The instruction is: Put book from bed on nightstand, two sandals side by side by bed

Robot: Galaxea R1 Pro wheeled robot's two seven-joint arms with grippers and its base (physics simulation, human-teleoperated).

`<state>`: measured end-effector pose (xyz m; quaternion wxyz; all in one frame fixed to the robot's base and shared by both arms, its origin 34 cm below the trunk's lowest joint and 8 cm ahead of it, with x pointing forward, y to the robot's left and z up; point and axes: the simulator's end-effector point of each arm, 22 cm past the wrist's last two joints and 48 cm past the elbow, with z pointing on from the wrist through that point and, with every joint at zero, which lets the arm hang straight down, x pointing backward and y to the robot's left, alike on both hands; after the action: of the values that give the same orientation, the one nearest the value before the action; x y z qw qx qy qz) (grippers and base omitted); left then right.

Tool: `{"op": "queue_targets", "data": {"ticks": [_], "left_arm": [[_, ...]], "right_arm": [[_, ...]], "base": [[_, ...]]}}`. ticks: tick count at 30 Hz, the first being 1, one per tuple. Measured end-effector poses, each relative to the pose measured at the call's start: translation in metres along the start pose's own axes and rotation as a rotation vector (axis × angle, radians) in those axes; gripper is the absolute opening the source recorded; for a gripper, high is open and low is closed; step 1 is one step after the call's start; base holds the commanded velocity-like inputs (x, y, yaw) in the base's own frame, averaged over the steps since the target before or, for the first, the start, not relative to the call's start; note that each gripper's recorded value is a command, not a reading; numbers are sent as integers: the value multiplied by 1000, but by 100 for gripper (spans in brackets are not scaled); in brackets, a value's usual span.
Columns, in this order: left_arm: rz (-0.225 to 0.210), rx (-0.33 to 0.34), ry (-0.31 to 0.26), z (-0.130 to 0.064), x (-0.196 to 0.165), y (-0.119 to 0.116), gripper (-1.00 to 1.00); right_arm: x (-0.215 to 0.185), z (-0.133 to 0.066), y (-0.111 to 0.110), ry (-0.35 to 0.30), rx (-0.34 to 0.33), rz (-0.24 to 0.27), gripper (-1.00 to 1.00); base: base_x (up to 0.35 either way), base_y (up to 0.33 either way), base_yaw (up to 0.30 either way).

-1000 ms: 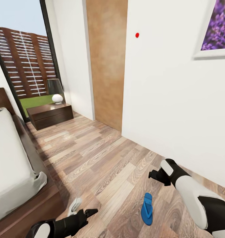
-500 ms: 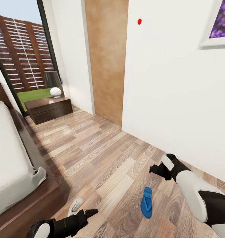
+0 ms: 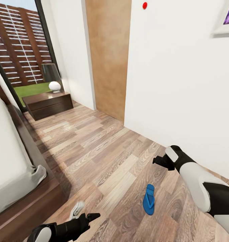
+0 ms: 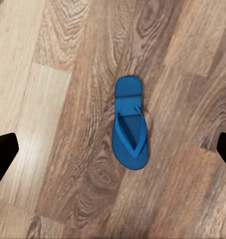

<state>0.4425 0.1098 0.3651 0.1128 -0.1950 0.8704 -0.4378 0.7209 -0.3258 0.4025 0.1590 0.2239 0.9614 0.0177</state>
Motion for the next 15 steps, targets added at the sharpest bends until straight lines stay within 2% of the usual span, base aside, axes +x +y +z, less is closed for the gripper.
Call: {"op": "queue_targets", "data": {"ticks": [15], "left_arm": [[-42, -25, 32, 10, 8, 20, 100]], "right_arm": [[2, 30, -9, 23, 25, 10, 100]], "base": [[0, 0, 0]]}}
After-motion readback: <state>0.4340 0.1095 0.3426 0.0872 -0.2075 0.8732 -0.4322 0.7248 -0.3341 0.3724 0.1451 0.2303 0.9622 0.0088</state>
